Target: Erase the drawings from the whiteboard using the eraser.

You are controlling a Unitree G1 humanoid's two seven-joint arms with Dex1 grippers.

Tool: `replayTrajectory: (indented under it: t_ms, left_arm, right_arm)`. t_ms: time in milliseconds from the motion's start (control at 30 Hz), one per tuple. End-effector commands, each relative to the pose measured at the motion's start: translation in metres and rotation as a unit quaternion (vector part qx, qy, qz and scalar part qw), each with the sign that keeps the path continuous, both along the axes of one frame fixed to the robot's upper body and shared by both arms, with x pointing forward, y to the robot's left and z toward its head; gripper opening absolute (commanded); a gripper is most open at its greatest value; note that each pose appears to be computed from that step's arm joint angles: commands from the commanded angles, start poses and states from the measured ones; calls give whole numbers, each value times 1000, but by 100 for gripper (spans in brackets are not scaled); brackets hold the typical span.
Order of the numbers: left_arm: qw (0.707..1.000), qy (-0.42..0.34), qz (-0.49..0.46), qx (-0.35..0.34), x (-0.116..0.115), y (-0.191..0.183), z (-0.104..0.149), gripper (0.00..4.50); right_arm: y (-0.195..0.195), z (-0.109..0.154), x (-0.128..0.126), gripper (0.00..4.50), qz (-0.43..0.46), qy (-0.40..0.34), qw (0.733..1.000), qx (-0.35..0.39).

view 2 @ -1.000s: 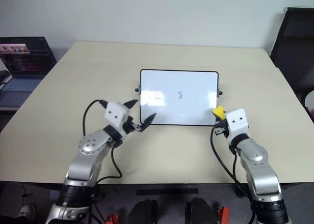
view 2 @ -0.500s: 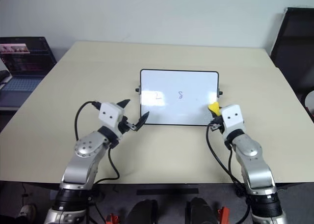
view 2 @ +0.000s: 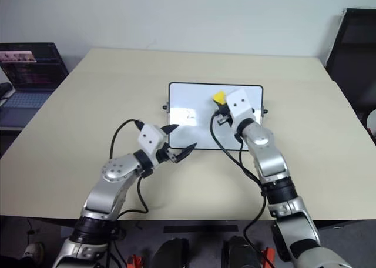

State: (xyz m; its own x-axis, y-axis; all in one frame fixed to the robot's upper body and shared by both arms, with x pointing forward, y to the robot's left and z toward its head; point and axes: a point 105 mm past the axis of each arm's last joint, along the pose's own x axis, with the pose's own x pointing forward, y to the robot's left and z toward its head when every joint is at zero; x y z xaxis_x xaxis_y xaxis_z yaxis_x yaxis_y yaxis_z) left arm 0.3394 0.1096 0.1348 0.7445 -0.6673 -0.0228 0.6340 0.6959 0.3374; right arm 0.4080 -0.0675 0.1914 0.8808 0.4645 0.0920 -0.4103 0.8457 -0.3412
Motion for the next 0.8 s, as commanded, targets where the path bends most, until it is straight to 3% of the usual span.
replayTrajectory:
  t_ms: [33, 233, 400, 800]
  left_arm:
    - [1000, -31, -2, 2, 0, 2, 14, 450]
    - [999, -38, 5, 2, -1, 5, 19, 450]
    - [999, -44, 10, 0, -1, 5, 21, 450]
    - [999, -46, 30, -2, -4, 13, 20, 450]
  right_arm:
    - [1, 17, 5, 92, -2, -34, 999, -6]
    - [-5, -4, 10, 92, -30, 2, 997, -77]
    - [2, -24, 1, 92, -19, 15, 990, -138]
    - [-20, -63, -30, 92, -13, 77, 982, -172]
